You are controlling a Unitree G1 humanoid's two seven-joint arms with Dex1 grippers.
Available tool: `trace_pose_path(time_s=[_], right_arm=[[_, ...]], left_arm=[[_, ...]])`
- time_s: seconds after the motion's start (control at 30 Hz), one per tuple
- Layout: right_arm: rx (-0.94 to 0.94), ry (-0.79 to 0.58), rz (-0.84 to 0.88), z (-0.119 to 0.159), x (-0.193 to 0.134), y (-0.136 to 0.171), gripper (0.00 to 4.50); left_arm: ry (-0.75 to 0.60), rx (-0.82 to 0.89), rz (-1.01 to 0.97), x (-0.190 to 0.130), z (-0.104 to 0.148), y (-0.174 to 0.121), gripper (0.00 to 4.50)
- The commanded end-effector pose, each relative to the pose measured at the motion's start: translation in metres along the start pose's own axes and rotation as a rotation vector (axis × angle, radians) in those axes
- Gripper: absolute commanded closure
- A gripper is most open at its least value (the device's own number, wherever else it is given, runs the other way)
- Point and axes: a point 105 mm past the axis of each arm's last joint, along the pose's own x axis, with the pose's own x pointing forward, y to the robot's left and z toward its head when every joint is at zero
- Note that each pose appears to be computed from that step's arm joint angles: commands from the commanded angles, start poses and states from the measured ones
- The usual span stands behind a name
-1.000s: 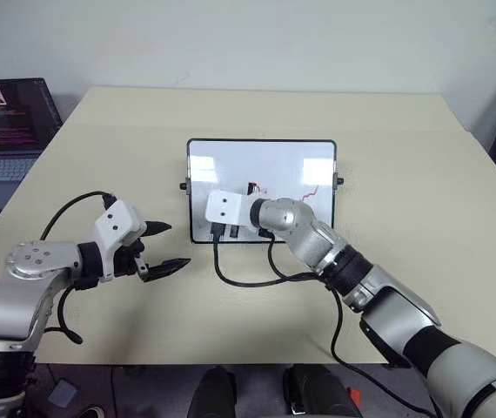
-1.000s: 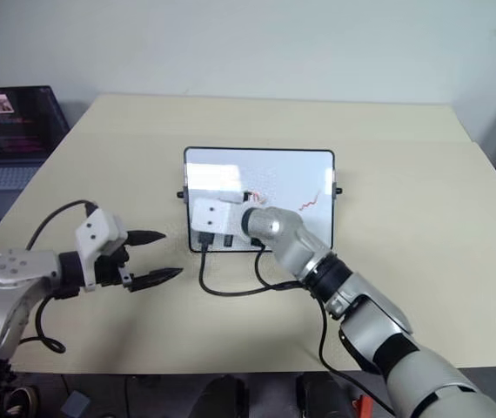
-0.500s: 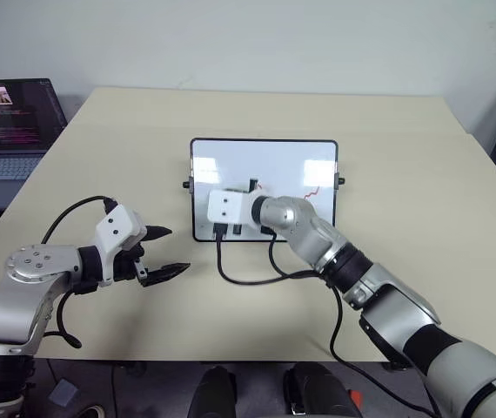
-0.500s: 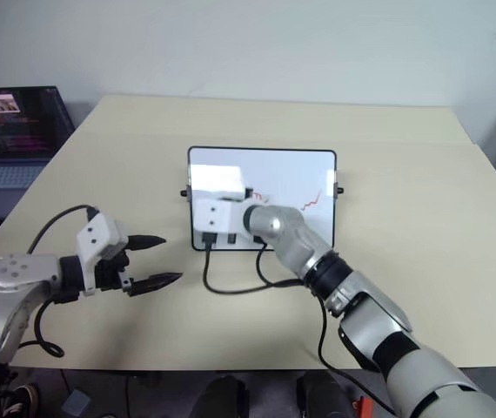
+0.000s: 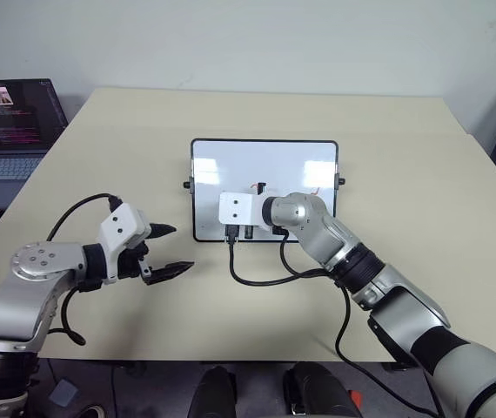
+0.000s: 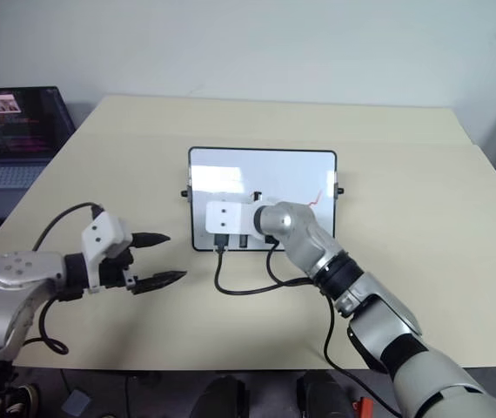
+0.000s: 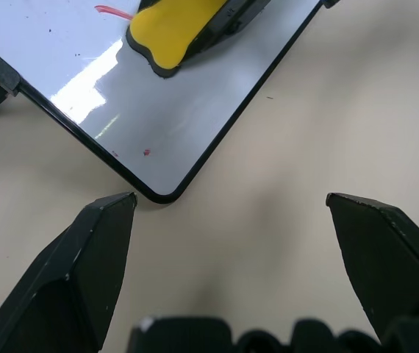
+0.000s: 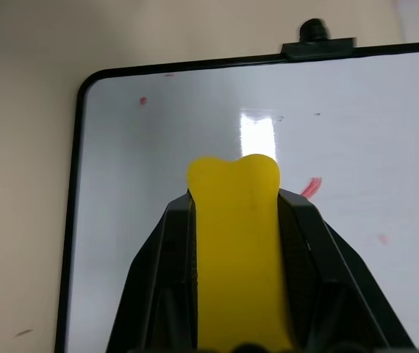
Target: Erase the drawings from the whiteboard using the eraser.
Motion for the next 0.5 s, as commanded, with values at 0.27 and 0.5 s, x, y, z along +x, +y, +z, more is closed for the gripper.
trace_pose_path(time_s=[0.27,0.5], right_arm=[[0.037,0.098,0.11,-0.026,-0.011,0.012,3.38],[-0.004,0.056,-0.118,-0.014,-0.012,-0.032,3.38]], left_arm=[[-0.02,0.036,-0.003,0.0,0.009,0.0,0.0],[-0.023,0.037,-0.011,0.001,0.009,-0.002,0.0]])
